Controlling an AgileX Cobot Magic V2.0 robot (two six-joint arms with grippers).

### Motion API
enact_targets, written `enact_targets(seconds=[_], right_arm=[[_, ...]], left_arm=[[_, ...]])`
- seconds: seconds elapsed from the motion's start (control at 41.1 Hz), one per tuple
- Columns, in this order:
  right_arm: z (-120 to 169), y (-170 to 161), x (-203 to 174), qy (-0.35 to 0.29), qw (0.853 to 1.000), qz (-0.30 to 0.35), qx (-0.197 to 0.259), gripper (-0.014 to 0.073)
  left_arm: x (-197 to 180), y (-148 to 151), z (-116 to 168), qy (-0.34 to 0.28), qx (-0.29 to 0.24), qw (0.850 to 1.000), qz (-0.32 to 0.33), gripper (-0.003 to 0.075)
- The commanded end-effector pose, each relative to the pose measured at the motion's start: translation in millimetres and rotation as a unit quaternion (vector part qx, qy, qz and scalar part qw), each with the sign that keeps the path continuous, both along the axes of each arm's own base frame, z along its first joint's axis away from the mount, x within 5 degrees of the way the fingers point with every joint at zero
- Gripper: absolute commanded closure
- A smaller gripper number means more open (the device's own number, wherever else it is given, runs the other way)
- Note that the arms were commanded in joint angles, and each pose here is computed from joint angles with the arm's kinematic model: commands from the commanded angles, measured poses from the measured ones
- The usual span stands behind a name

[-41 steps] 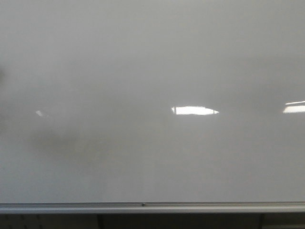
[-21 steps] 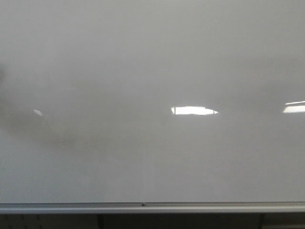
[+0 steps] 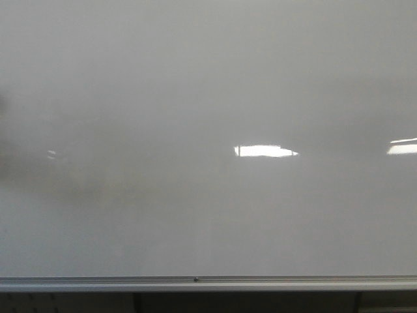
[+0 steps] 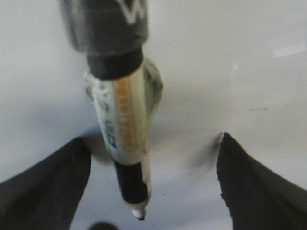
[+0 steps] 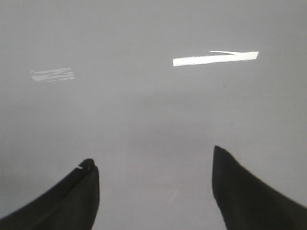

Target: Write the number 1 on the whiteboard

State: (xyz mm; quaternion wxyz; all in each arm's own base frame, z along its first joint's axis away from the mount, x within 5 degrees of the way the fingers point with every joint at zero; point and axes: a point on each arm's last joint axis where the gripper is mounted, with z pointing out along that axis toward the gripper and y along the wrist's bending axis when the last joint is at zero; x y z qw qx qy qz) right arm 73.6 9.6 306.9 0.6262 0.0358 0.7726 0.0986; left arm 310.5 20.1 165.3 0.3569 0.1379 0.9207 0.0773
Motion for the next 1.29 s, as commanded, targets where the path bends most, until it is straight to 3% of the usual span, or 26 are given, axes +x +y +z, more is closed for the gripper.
enact_targets(seconds=[0.0,0.34,0.535,0.681,0.875,0.948,1.07,1.265], right_arm=[[18.1,-1.4,1.6,-0.048,0.999,-0.009,0.006,0.0067],[18.1,-1.4,1.6,-0.048,0.999,-0.009,0.006,0.0067],[18.0,-1.3,1.6,-0.047,0.999,-0.009,0.006,0.0067],[17.8,-1.3,1.5,-0.046,0.999,-0.008,0.006,0.0067],[16.5,-1.0,1.6,-0.039,0.999,-0.007,0.005,0.0067],[15.0,-0.7,1.9,-0.030,1.000,-0.005,0.003,0.0067],[9.8,0.3,6.8,0.001,1.000,0.000,0.004,0.0067],[6.4,5.1,24.3,0.082,0.996,0.022,0.016,0.0067]], left_arm=[[8.7,-0.4,20.1,-0.059,-0.013,0.998,0.005,0.0302],[7.2,0.2,18.6,-0.048,-0.011,0.999,0.007,0.0739],[3.2,-3.8,25.7,-0.044,-0.007,0.999,0.003,0.0741],[-9.6,-19.5,47.0,-0.032,-0.002,0.999,-0.008,0.0741],[-35.2,-63.6,86.7,0.018,-0.031,0.999,-0.032,0.0740],[-46.4,-87.1,100.7,0.038,-0.028,0.995,-0.083,0.0740],[-63.8,-125.8,116.5,0.081,-0.042,0.979,-0.184,0.0739],[-97.7,-171.3,139.7,0.163,-0.117,0.903,-0.381,0.0739]])
